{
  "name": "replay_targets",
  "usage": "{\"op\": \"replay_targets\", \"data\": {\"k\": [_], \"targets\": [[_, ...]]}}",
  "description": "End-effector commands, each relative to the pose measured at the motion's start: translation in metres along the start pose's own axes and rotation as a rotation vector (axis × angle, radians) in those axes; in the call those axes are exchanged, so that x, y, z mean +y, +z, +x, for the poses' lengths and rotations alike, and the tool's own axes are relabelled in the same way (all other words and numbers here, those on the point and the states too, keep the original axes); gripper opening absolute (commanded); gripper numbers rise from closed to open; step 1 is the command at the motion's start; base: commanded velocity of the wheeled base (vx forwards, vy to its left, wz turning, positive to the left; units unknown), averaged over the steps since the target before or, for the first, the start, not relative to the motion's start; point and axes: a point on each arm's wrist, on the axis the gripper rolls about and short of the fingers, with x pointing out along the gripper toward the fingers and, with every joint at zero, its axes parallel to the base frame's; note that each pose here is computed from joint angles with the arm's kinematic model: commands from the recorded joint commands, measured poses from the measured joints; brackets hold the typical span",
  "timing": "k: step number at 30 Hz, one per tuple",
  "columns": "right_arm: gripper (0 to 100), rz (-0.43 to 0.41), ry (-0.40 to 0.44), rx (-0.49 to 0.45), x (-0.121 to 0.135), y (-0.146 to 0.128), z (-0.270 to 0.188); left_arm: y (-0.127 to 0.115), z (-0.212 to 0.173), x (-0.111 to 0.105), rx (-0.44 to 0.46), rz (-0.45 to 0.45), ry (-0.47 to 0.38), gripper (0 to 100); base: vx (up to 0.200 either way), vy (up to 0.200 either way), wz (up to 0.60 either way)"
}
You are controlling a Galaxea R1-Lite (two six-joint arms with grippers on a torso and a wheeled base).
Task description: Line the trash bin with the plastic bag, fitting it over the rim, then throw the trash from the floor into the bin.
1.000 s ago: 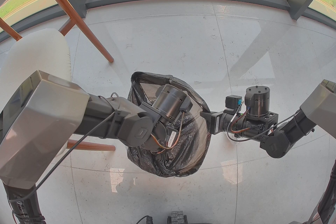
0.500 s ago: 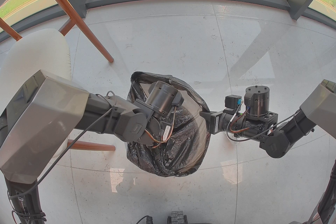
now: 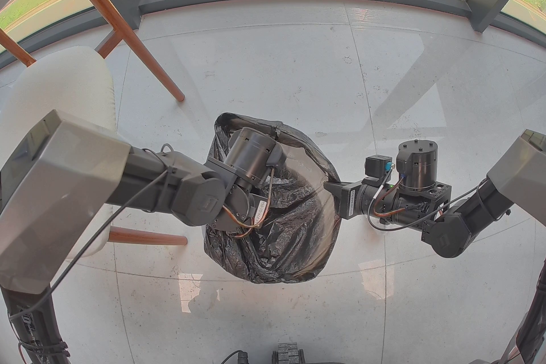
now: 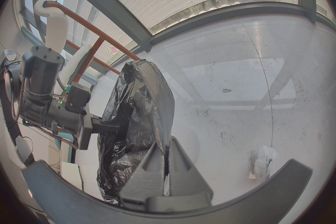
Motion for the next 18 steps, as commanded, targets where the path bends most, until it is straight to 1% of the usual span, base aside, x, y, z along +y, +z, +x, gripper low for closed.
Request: {"op": "replay_targets", "data": {"k": [1,2,7,9,15,18], "targets": [[0,0.001,0.000,0.005,-0.001,-0.001,0.000,0.009,-0.017,0.025,-0.026,-0.024,0.020,0,0.000,0.000,0.00],[0,0.002,-0.002,0.007,-0.001,-0.002,0.001,0.009,-0.015,0.035,-0.020,-0.028,0.037,0,0.000,0.000,0.00],[0,0.002,-0.003,0.002,-0.002,-0.001,0.003,0.002,-0.022,0.067,0.000,-0.048,0.072,0,0.000,0.000,0.00],[0,0.003,-0.006,0.002,-0.003,-0.001,0.003,0.003,-0.022,0.073,0.002,-0.053,0.083,0,0.000,0.000,0.00],[0,0.004,-0.009,0.005,-0.005,-0.002,0.003,0.000,-0.021,0.075,0.012,-0.050,0.096,0,0.000,0.000,0.00],[0,0.005,-0.018,0.003,-0.008,-0.002,0.002,-0.008,-0.023,0.075,0.034,-0.036,0.100,0,0.000,0.000,0.00]]}}
